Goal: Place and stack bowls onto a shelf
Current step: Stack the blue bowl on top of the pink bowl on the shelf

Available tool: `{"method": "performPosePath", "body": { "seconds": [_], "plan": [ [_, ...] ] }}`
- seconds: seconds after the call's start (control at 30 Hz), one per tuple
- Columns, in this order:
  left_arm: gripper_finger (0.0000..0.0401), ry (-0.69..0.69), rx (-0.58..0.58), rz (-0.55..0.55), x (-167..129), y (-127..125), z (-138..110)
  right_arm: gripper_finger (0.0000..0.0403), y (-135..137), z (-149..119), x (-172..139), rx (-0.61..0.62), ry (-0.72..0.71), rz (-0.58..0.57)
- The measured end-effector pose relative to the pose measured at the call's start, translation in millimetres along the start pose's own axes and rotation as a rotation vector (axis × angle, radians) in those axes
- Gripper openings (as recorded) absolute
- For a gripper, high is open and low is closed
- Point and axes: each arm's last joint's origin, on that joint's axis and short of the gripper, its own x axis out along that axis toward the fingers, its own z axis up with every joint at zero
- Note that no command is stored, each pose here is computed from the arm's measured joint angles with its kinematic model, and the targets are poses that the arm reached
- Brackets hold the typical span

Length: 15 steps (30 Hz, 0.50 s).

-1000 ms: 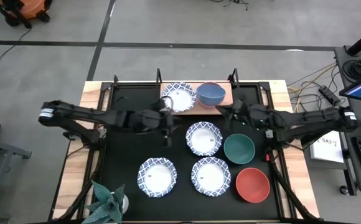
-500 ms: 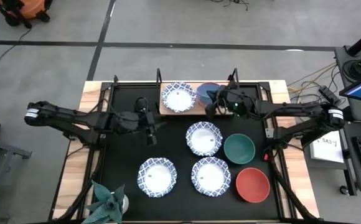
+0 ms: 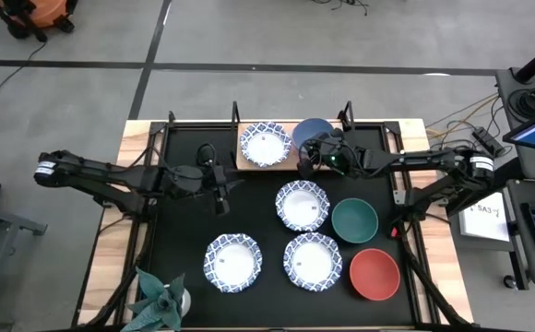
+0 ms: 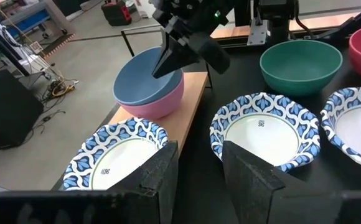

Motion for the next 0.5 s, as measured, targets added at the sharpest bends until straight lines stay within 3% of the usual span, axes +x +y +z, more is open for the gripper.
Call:
{"method": "performPosePath", "body": {
  "seconds": [0.23,0.5],
  "plan": [
    [0.0109,0.003,0.002,0.000,0.6,-0.3,-0.3,0.0009,-4.7,8.5,-14.9,0.006,-0.025,-0.002],
    [0.0109,0.003,0.009,0.001,0.7,-0.2,-0.3,0.0009,-16.1,3.0,-29.9,0.018,0.034,-0.115]
  ]
}}
